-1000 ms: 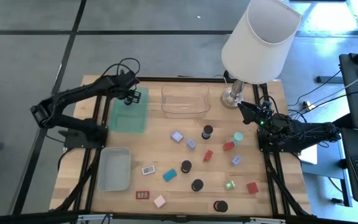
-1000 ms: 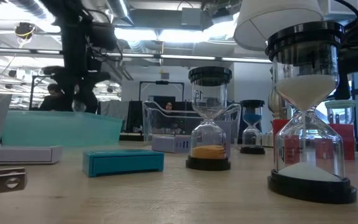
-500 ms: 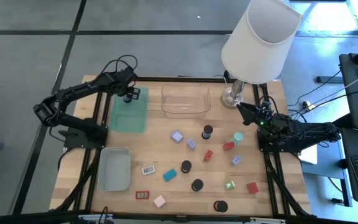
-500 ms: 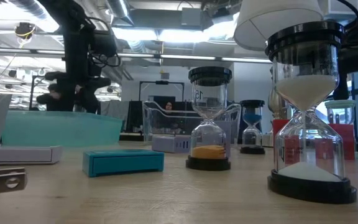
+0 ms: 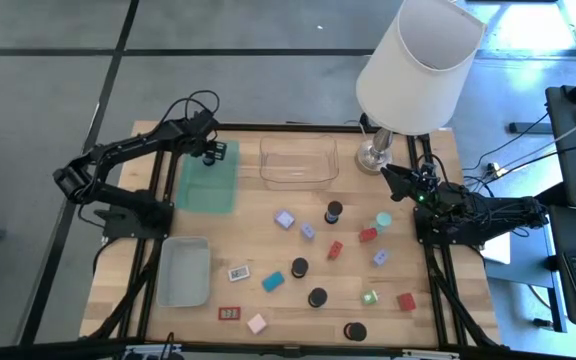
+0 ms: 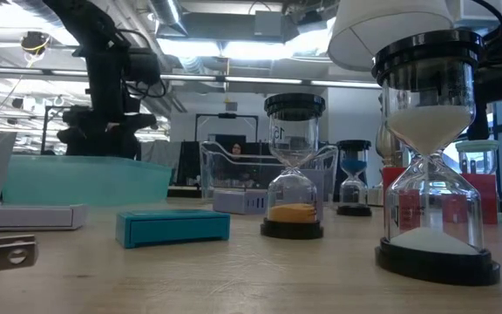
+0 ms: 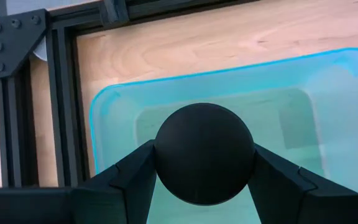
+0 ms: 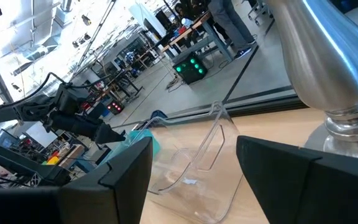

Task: Pick & Place Office items
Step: Put the left blue hourglass into the green bin, then put the blue hourglass into the green bin

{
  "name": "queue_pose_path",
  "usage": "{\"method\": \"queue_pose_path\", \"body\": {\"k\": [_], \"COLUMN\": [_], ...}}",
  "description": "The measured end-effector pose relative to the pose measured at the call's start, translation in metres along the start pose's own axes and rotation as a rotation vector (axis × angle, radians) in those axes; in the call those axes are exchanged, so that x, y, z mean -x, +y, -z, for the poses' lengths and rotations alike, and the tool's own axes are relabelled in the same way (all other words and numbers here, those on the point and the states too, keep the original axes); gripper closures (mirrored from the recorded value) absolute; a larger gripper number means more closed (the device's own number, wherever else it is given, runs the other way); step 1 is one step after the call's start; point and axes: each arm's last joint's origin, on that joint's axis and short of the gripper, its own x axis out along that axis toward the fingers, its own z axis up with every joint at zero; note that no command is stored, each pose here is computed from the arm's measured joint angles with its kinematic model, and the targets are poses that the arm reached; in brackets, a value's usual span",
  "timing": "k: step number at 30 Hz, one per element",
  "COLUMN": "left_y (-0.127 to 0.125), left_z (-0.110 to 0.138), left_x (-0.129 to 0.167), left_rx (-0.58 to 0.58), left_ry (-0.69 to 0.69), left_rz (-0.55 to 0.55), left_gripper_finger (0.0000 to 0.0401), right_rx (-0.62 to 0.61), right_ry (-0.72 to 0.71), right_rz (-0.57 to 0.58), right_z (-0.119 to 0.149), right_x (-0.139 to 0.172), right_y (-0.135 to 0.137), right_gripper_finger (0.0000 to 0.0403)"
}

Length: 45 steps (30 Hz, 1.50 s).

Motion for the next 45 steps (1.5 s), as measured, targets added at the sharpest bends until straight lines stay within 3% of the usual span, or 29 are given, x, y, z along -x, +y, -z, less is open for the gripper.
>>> {"method": "queue_pose_path", "body": {"k": [11,19,29,33,38,45], "left_y": [-0.001,0.003,0.001,-0.004,-0.010,-0.012], "left_z": [-0.001,-0.020,-0.039,-0.041,-0.044,-0.050], "left_x": [0.005,0.044,0.098,0.109,0.115,0.119], "left_rx": [-0.073,-0.260,-0.266,-0.263,-0.258,-0.239], "left_ry": [0.011,-0.051,-0.207,-0.302,-0.374,-0.443], "left_rz": [0.049,0.036,0.277,0.338,0.379,0.409], "left_gripper_finger": [0.0152,0.0138,0.0137,0.0137,0.0137,0.0136], "right_rx": [0.000,-0.002,-0.059,-0.043,0.062,0.341], "right_ry": [0.000,0.000,0.006,0.027,0.061,0.169], "right_rz": [0.000,-0.001,-0.165,-0.163,-0.151,-0.163], "right_z": [0.000,0.000,-0.007,-0.008,-0.020,-0.034], "right_x": [0.000,0.000,0.000,-0.003,-0.008,-0.026], "right_y": [0.000,0.000,0.012,0.017,0.036,0.077], "right_gripper_finger": [0.0165,0.0165,0.0165,0.0165,0.0165,0.0165]}}
